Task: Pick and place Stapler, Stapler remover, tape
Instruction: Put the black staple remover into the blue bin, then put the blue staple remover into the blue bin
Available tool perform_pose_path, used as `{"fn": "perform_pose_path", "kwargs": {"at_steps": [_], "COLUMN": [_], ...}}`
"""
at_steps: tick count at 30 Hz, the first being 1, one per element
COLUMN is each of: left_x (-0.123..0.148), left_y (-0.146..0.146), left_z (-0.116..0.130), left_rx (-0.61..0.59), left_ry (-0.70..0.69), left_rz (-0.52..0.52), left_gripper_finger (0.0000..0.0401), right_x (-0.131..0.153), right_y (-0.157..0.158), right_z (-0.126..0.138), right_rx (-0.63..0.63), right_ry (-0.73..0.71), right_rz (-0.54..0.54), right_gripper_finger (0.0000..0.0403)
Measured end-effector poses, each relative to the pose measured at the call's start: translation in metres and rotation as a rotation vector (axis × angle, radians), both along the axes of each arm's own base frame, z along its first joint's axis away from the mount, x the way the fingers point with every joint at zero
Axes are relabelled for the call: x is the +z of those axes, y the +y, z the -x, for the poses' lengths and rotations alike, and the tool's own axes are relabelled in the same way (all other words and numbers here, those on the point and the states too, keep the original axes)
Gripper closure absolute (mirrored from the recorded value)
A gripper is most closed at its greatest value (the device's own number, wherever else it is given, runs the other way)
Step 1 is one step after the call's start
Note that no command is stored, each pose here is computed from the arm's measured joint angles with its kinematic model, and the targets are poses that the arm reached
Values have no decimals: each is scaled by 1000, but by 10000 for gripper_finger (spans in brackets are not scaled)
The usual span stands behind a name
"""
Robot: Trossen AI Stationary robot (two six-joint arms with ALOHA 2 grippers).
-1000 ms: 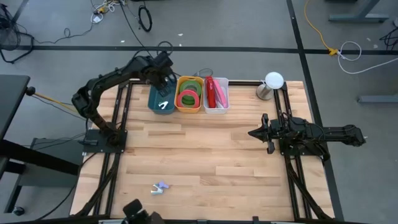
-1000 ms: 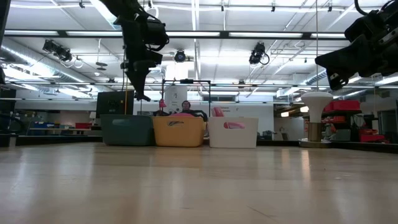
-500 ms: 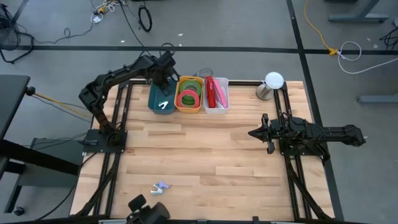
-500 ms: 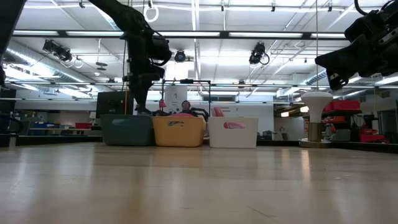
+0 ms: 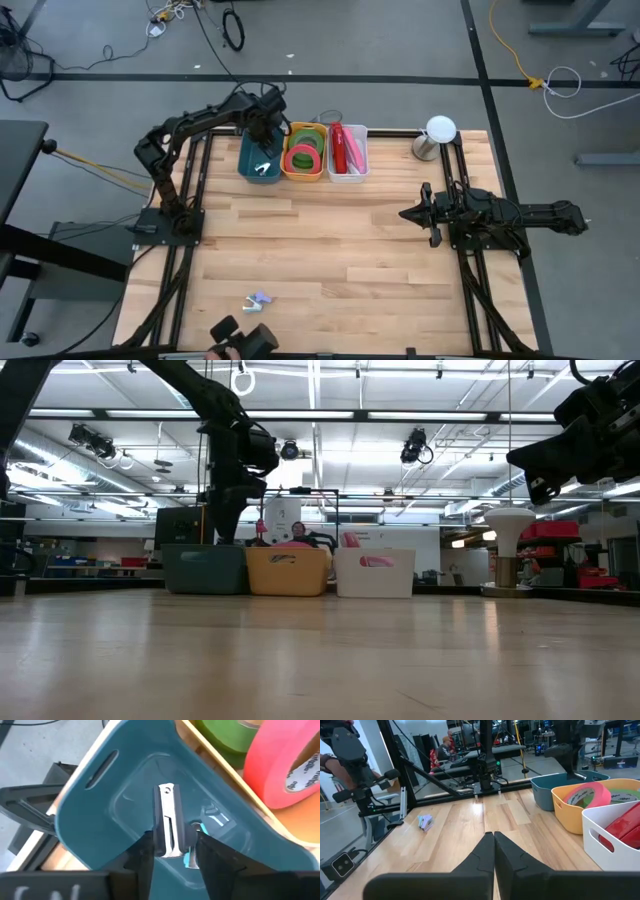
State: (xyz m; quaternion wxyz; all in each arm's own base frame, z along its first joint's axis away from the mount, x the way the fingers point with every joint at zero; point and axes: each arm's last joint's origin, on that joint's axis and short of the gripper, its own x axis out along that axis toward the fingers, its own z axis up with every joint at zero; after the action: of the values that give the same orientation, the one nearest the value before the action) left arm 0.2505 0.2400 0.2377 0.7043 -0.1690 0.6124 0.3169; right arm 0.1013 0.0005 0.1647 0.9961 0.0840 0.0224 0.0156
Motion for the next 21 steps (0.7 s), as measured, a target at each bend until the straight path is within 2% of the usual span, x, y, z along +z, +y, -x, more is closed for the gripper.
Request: {"fn": "perform_pose_path", "kwargs": {"at_steps": [11,15,21], "left_x": [-1,5,32], "left_y": [-6,-12,-37], "left_z": [3,9,18], "left_rx": [47,47,31], "left_ry": [27,56,56], "left_rz": [49,81,88], "left_gripper_finger": [93,69,67], "right_x": [0,0,0], "right_y": [0,0,0], "right_z": [0,0,0], "right_rx": [0,0,0], "right_ry": [0,0,0], "right_rz": [0,0,0], "right_gripper_finger": [396,396,396]}}
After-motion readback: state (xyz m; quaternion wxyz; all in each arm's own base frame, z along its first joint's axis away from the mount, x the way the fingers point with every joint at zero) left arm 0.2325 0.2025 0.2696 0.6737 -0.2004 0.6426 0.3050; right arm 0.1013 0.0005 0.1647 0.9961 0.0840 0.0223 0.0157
